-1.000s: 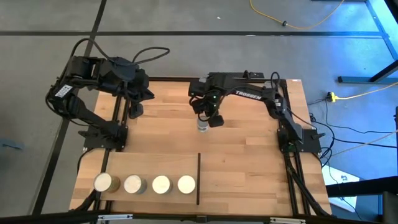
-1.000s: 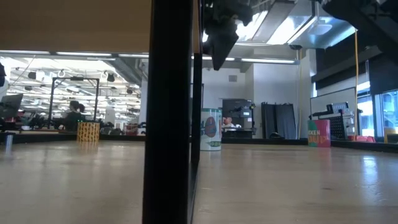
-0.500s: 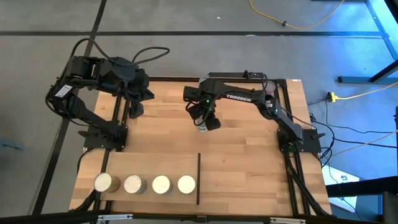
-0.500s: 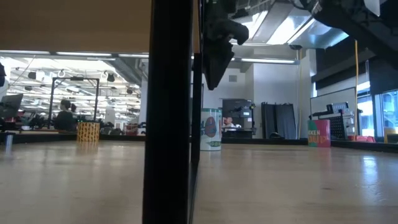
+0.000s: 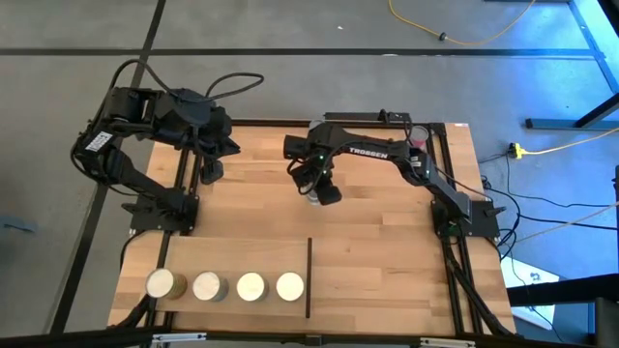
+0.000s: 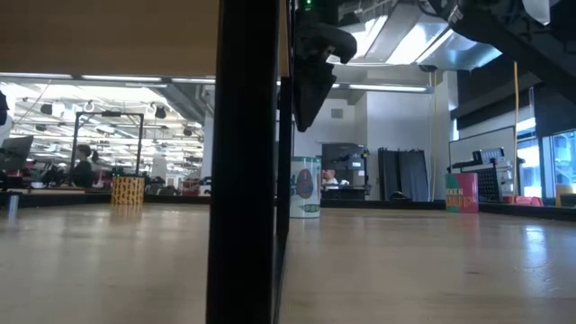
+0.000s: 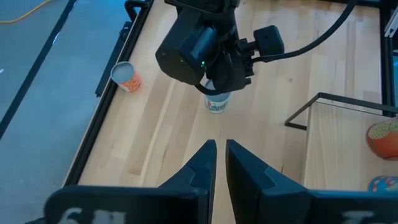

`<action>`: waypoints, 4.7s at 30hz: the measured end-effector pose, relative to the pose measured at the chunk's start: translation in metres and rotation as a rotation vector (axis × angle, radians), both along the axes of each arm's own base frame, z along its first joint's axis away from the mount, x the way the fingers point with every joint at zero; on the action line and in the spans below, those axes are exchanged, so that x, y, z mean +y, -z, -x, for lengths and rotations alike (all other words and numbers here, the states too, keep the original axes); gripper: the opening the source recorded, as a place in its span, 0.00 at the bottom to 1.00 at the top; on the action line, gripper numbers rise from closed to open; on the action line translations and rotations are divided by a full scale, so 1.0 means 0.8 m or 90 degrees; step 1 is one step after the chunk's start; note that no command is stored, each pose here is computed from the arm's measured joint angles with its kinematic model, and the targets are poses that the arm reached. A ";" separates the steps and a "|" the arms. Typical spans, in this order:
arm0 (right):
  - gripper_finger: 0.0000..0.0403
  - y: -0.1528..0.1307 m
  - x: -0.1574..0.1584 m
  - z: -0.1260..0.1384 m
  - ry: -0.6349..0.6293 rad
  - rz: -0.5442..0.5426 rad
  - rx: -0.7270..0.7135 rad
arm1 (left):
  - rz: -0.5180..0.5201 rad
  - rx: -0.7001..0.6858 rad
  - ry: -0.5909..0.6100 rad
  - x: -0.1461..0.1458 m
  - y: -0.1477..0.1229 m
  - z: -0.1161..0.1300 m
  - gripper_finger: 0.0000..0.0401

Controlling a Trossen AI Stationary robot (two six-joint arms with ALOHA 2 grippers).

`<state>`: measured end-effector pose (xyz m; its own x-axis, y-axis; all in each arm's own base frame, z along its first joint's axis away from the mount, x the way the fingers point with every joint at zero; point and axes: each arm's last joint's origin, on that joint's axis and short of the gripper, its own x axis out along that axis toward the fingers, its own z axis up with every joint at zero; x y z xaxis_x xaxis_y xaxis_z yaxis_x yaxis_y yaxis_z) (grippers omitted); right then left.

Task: Pick and place cans onto a shelf
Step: Put the canned mixed vegetables on the shelf

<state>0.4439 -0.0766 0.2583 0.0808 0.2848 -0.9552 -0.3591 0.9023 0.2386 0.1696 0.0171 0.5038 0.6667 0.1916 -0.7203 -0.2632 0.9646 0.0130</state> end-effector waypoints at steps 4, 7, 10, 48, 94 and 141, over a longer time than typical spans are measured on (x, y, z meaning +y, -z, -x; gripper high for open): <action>0.20 0.009 0.001 -0.001 0.006 -0.009 0.009 | 0.000 0.000 0.000 0.000 0.000 0.000 0.07; 0.20 0.025 0.000 0.003 0.007 -0.015 0.047 | 0.000 0.000 0.000 0.000 0.000 0.000 0.07; 0.20 0.046 0.001 0.006 0.007 -0.021 0.077 | 0.000 0.000 0.000 0.000 0.000 0.000 0.07; 0.20 0.063 -0.006 0.000 -0.024 0.065 0.039 | 0.000 0.000 0.000 0.000 0.000 0.000 0.07; 0.00 -0.045 0.035 -0.003 0.056 0.209 -0.084 | 0.000 0.000 0.000 0.000 0.000 0.000 0.07; 0.00 -0.163 0.150 0.026 -0.048 0.122 -0.403 | -0.003 0.001 0.003 0.000 0.000 0.000 0.07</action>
